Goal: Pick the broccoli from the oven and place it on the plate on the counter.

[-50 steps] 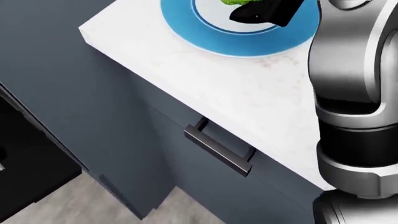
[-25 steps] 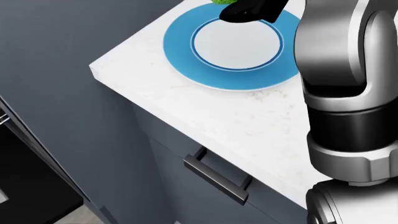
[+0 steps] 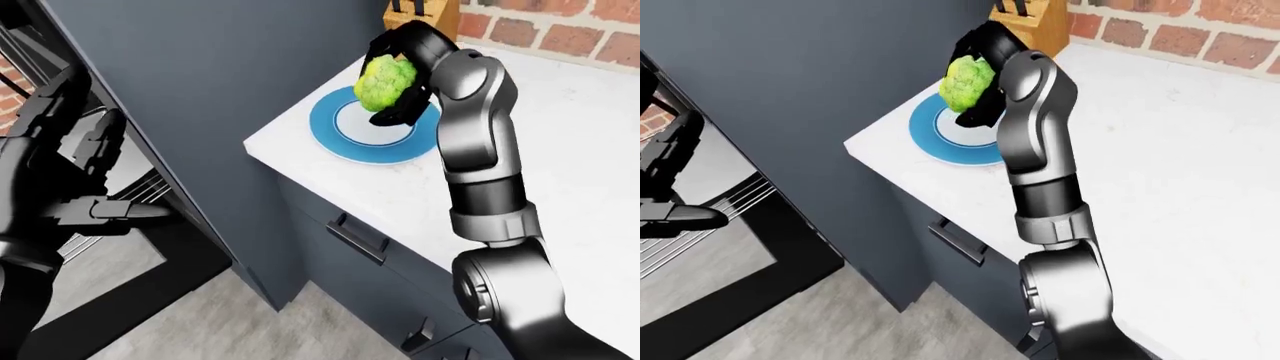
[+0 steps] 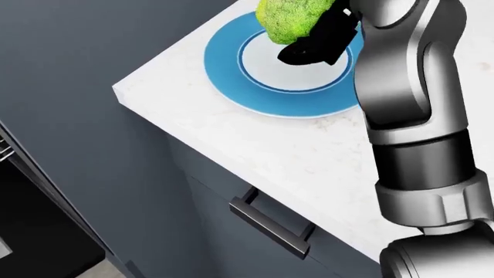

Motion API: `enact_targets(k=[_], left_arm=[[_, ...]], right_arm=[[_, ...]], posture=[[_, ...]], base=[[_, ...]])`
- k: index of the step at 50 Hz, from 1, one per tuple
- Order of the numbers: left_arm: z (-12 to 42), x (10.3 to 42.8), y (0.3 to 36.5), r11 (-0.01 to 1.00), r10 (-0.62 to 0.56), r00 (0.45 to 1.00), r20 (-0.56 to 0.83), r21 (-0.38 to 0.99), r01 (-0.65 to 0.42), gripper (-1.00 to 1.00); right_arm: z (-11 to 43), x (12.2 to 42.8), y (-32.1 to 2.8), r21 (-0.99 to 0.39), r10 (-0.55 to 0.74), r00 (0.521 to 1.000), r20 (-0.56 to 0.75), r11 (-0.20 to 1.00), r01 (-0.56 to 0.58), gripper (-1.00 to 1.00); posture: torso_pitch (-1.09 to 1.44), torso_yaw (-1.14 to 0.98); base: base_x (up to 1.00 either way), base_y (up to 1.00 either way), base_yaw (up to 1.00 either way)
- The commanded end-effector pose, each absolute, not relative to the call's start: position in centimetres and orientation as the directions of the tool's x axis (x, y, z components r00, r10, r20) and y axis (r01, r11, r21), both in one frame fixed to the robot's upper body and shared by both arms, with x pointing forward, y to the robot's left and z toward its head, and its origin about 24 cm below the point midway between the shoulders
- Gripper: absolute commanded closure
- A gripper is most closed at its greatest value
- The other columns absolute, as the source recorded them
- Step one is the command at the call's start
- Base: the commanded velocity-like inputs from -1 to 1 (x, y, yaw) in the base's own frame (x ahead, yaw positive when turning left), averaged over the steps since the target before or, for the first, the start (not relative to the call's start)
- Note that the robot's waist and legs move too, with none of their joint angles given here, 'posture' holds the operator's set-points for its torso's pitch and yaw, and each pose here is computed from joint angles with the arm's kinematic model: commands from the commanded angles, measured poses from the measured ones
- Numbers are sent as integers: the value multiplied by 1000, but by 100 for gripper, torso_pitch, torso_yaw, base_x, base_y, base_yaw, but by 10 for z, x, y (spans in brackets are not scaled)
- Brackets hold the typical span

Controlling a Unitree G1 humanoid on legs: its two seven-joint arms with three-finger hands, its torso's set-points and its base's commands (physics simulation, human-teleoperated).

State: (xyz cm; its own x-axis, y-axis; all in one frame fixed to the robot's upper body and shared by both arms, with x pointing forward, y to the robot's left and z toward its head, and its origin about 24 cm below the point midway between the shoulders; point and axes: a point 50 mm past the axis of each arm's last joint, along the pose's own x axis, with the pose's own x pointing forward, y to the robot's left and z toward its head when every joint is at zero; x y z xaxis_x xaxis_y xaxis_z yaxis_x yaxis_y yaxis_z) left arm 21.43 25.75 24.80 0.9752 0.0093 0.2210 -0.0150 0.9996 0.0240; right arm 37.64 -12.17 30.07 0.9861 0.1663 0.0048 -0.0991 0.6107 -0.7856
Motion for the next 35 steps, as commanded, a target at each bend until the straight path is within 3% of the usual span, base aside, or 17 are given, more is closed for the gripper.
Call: enact_targets(k=[1,7,26,28,35], left_arm=[[258,210,258,998,14,958,288,47,-28,-100],[259,209,258,998,14,958,288,48,-29,-100],[259,208,259,998,13,957,290,50,-29,-100],[258,208,259,998,12,957,289,50,-28,-100],[258,209,259,998,10,957,290,50,-26,-100]], right_arm=[[323,370,-119,-790,175,978,110,613,-20,100],[317,374,-120,-791,170,980,99,612,-27,96],[294,382,-126,-789,155,986,58,613,-49,-32],[291,382,-126,-790,157,986,50,610,-57,-59],[289,384,-127,-792,154,987,50,608,-54,-73]], posture=[[10,0],[10,0],[10,0],[10,0],[10,0]], base=[[0,0,0],[0,0,0],[0,0,0],[0,0,0],[0,0,0]])
